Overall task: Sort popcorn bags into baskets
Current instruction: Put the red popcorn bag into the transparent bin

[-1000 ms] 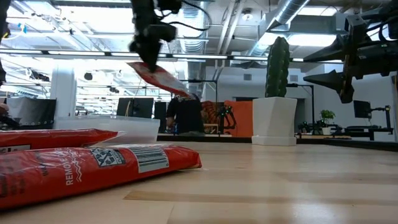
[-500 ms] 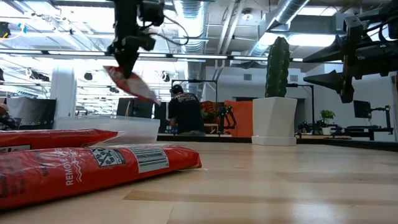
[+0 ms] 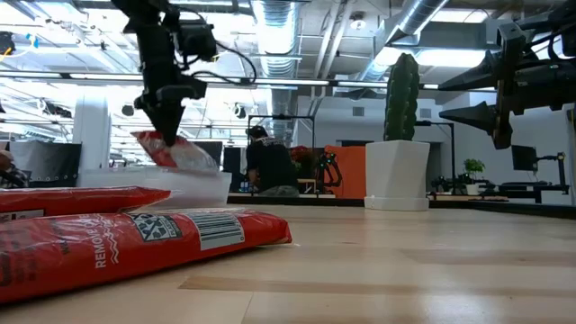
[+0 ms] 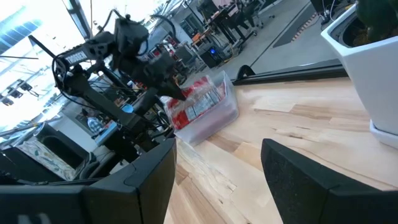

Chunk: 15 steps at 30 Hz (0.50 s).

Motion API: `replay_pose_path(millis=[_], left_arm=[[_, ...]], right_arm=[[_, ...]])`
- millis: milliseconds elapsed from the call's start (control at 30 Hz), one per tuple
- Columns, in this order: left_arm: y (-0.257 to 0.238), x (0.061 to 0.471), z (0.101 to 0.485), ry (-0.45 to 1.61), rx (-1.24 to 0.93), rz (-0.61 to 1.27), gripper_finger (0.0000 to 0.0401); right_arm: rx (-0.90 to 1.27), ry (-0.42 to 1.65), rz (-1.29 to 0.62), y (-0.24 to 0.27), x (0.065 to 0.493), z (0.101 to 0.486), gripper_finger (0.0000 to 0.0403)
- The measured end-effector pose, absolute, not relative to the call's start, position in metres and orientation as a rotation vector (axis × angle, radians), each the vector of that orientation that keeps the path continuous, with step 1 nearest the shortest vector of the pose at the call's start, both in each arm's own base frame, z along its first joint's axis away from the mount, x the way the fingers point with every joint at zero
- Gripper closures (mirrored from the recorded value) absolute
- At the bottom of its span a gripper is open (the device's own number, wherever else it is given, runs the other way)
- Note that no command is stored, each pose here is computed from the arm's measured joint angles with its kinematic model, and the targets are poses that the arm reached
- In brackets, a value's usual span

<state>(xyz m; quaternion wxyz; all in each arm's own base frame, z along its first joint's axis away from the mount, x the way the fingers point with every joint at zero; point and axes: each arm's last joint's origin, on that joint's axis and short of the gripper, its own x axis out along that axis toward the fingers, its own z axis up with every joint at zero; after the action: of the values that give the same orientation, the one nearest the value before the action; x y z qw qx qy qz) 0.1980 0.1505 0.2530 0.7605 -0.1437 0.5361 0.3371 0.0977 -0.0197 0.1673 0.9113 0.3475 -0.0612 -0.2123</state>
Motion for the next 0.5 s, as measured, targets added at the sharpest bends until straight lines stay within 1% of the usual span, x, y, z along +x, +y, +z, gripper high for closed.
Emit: replay_pose_path(millis=[200,300,500], left_arm=[[0.151,0.198,0.229,1.132,-0.315,0.731,0.0401],[0.154,0.2,0.221,1.116,-0.347,0.697,0.04],[0.155,0.202,0.206,1.159,-0.383,0.679,0.038]], right_arm=[[0.727,-0.129,-0.437,-0.02,0.098,0.167,0.0143],[0.727,-0.128,-0.437,-0.02,0.098,0.167,0.0143],[0.726,-0.128,-0.437,-0.02,0.098,0.167,0.0143]])
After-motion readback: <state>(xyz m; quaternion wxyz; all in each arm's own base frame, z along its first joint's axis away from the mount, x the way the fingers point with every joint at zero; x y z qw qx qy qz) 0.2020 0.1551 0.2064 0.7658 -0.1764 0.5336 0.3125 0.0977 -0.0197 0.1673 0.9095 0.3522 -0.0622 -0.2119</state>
